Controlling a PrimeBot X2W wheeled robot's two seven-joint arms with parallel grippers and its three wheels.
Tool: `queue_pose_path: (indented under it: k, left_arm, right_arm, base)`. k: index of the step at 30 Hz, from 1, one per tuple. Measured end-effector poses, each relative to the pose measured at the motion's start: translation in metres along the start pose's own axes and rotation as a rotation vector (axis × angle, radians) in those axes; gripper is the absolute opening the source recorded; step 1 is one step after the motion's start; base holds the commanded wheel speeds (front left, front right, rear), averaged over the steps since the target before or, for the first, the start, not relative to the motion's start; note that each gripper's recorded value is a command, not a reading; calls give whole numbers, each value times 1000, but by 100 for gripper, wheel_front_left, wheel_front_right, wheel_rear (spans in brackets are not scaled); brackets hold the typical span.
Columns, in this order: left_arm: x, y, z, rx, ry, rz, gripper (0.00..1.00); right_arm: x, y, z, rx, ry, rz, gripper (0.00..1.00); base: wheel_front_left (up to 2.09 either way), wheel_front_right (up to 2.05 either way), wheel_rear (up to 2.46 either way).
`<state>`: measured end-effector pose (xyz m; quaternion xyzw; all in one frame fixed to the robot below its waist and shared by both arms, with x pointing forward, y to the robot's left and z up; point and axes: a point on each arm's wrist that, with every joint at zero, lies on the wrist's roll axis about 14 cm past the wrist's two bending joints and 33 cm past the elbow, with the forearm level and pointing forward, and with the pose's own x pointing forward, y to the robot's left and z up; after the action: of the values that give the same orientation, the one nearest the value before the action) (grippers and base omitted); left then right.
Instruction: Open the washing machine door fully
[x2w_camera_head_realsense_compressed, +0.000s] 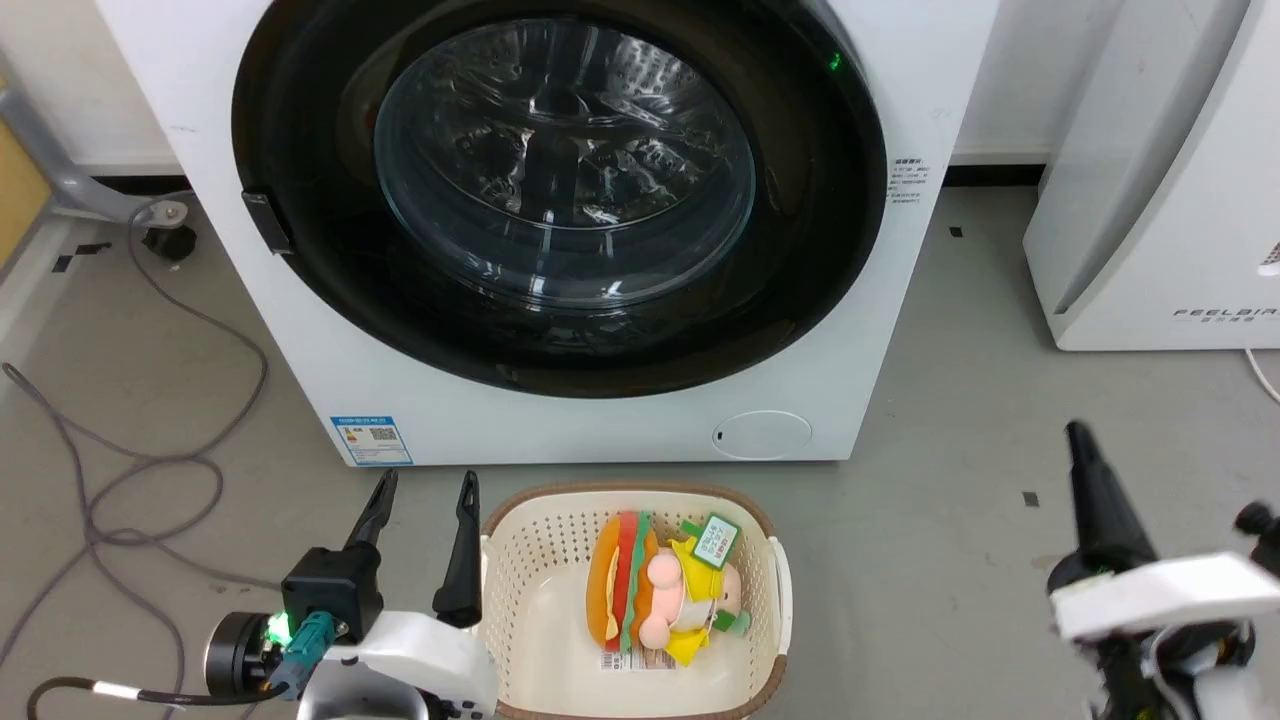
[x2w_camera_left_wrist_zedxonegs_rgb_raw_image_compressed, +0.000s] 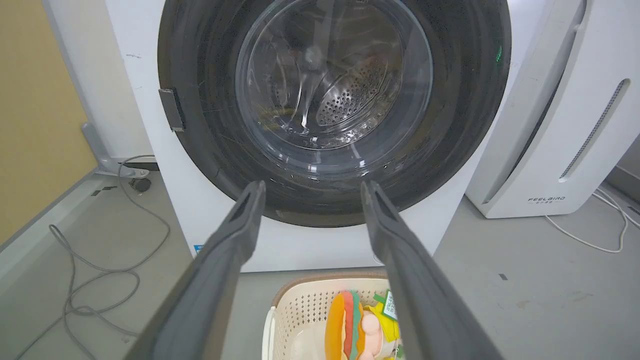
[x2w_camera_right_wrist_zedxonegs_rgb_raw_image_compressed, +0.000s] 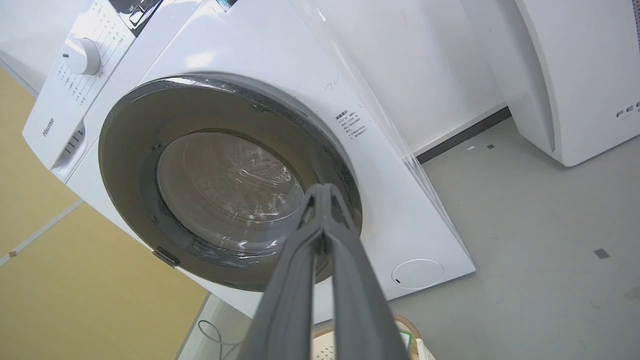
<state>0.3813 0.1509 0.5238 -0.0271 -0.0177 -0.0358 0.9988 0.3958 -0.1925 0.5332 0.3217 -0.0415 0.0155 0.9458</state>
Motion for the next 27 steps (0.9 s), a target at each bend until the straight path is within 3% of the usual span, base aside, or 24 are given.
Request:
queue_pose_path:
  k: [15, 27]
  left_arm:
    - [15, -7, -1, -25, -20, -21, 100]
    - [30, -12, -3, -46, -36, -44, 100]
  right_arm:
    - [65, -13, 45, 175, -79, 5, 0]
    - [124, 13, 63, 256, -41, 80, 0]
  base:
    - [0, 0, 0]
    - [0, 0, 0]
